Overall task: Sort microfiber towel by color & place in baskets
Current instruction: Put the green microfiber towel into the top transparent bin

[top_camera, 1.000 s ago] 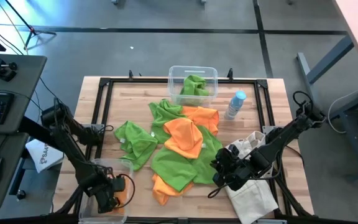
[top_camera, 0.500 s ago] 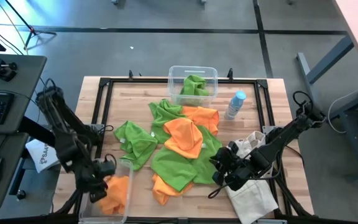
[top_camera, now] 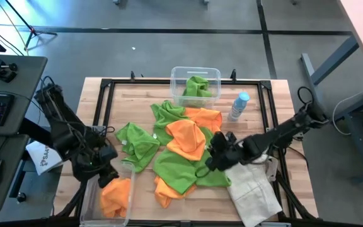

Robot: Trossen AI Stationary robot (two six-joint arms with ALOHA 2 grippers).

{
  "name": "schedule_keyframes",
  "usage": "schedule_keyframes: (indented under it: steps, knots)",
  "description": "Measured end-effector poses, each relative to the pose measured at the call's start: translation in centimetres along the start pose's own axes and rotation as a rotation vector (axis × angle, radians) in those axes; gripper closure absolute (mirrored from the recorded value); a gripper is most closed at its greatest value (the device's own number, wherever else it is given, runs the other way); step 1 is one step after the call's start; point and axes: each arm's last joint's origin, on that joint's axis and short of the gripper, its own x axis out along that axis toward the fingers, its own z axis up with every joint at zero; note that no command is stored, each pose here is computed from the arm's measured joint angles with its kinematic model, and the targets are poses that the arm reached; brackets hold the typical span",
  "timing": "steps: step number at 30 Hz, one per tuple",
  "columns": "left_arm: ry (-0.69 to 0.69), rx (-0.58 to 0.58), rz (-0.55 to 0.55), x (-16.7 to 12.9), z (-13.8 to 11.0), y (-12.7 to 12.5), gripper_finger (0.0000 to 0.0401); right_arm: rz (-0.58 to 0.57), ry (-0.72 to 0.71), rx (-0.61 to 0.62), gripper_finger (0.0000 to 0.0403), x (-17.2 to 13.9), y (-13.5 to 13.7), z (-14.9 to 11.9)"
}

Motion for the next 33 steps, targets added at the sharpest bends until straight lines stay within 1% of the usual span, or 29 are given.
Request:
schedule_keyframes:
  steps: [5, 9, 14, 16, 19, 22, 25, 28, 31, 33]
  knots:
    - [-0.121, 0.043, 0.034, 0.3, 1.9, 0.2, 0.0360, 0.004, 0.071, -0.028, 0.0308, 1.4, -1.4, 1.8]
    - [-0.208, 0.097, 0.062, 0.0, 3.6, 0.2, 0.0376, 0.065, 0.097, -0.048, 0.0286, 2.3, -2.0, 3.2]
    - [-0.331, 0.229, 0.115, -1.0, 5.9, 0.0, 0.0394, 0.172, 0.067, -0.012, 0.0258, 3.0, -2.1, 4.9]
    - [-0.358, 0.319, 0.154, -1.2, 6.6, 0.1, 0.0399, 0.187, 0.067, 0.002, 0.0248, 3.1, -2.2, 5.2]
    - [-0.366, 0.466, 0.218, -1.1, 7.5, 0.4, 0.0400, 0.158, 0.095, 0.060, 0.0241, 3.3, -2.8, 5.3]
    - [-0.366, 0.594, 0.272, -1.1, 8.2, 0.8, 0.0400, 0.111, 0.171, 0.149, 0.0240, 3.4, -3.4, 4.8]
    - [-0.370, 0.695, 0.328, -1.2, 8.8, 1.1, 0.0400, 0.048, 0.265, 0.255, 0.0240, 3.2, -3.8, 4.0]
    - [-0.368, 0.756, 0.389, -1.2, 9.4, 1.5, 0.0400, 0.001, 0.357, 0.352, 0.0240, 2.9, -4.0, 3.0]
    - [-0.359, 0.762, 0.463, -1.1, 10.1, 2.5, 0.0401, -0.023, 0.422, 0.432, 0.0240, 2.4, -3.7, 2.2]
    - [-0.353, 0.760, 0.500, -0.9, 10.3, 3.5, 0.0401, -0.034, 0.440, 0.480, 0.0240, 2.1, -3.3, 1.6]
